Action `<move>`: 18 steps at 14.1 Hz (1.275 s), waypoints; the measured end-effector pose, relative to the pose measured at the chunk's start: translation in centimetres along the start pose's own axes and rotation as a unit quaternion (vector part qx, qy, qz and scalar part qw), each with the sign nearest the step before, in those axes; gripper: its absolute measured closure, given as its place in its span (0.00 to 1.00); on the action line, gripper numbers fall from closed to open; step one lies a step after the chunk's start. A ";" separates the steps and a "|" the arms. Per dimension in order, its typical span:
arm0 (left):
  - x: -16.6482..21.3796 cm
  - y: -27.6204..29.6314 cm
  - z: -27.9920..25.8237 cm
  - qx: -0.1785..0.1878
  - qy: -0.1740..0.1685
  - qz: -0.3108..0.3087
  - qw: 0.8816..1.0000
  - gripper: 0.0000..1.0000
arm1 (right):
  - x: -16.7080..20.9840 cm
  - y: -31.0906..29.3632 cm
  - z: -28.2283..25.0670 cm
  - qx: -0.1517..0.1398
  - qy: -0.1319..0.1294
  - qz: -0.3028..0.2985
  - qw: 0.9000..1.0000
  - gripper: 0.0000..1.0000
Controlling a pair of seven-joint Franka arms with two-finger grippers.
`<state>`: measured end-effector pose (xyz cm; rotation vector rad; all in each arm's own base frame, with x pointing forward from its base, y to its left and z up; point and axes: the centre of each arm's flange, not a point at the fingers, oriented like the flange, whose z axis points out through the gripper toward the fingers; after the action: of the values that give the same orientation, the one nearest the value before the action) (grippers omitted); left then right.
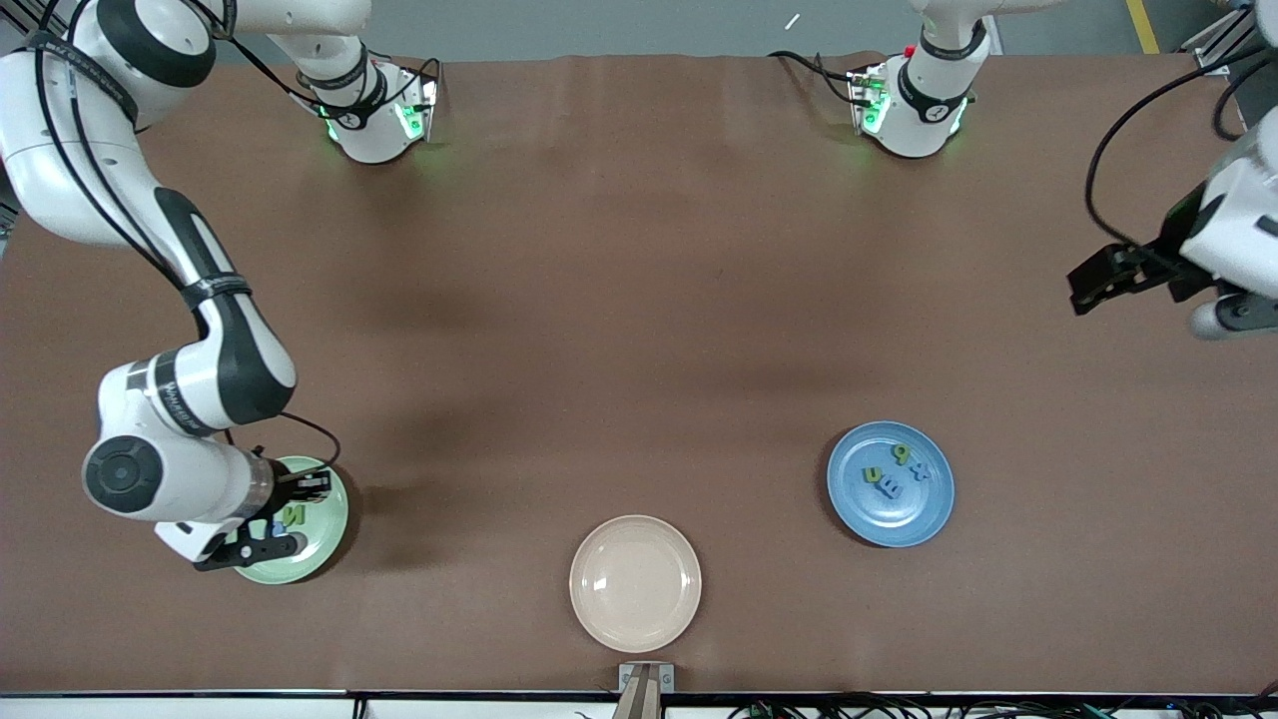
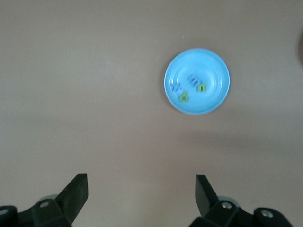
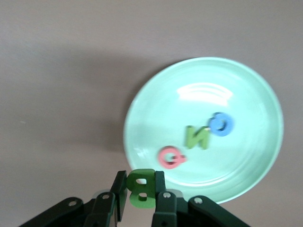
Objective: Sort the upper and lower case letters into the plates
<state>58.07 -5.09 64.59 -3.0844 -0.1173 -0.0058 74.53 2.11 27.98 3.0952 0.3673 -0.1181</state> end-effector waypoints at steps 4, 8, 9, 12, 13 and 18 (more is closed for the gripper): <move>-2.1 -4.8 -0.6 -0.011 -0.006 0.007 1.000 0.00 | -0.8 6.2 2.9 -0.021 0.021 -0.058 0.998 0.72; -2.7 -4.2 -0.3 -0.013 -0.005 0.013 1.000 0.00 | -1.3 7.8 6.5 -0.032 0.033 -0.065 0.997 0.57; -2.9 -3.5 -0.2 -0.019 -0.004 0.019 1.000 0.00 | -1.3 7.7 6.9 -0.033 0.035 -0.066 0.997 0.48; -3.4 -1.7 0.3 -0.024 -0.003 0.033 0.999 0.00 | -1.0 7.1 6.5 -0.036 0.042 -0.074 0.996 0.16; -3.6 -1.2 0.6 -0.024 -0.007 0.037 0.999 0.00 | -0.8 7.0 5.8 -0.039 0.048 -0.085 0.994 0.07; -4.3 0.9 1.2 -0.023 -0.009 0.053 0.998 0.00 | -0.3 7.0 -3.3 -0.053 0.101 -0.109 0.987 0.00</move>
<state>53.87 -6.19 63.29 -3.1327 0.0462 0.0233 76.17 -4.70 31.37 2.9577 0.6951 0.2061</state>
